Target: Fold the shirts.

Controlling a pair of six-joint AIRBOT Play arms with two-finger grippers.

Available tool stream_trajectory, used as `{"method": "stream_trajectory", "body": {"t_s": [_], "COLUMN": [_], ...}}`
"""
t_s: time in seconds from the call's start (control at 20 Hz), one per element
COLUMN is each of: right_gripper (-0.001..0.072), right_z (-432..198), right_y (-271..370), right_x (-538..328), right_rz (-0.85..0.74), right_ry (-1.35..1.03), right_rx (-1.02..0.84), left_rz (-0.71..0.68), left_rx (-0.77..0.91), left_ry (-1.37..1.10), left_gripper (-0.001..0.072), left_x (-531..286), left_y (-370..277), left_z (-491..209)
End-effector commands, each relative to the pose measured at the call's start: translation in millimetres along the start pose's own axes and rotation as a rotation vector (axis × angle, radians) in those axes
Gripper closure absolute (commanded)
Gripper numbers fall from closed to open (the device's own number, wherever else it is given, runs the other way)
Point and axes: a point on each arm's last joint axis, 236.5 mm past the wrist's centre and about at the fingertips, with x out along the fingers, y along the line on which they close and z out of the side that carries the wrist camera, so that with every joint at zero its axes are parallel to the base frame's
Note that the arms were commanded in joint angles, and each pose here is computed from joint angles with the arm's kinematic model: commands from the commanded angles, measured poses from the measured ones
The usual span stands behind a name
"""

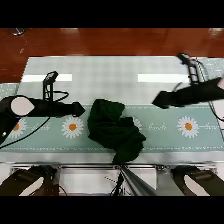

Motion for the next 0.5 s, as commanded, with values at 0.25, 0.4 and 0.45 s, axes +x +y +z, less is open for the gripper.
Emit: {"method": "stream_trajectory", "body": {"t_s": [0.25,0.4,0.45], "right_gripper": [0.0092,0.0091,0.0091], "right_z": [-146.0,-167.1,-171.2], "right_y": [-29.0,1.6,4.3], "right_x": [55.8,72.1,76.1], "right_rz": [0.097,0.261,0.281], "right_ry": [0.132,0.182,0.188], "right_rx": [0.363,0.427,0.44], "left_rz": [-0.094,-0.214,-0.257], "left_rx": [-0.056,0.019,0.049], "left_ry": [0.349,0.532,0.55], "left_gripper": [0.0008,0.0316,0.0692], "left_x": [81.7,86.1,86.1], "left_y": [-5.8,-22.7,-28.7], "left_z": [-10.8,-33.0,-35.2]}}
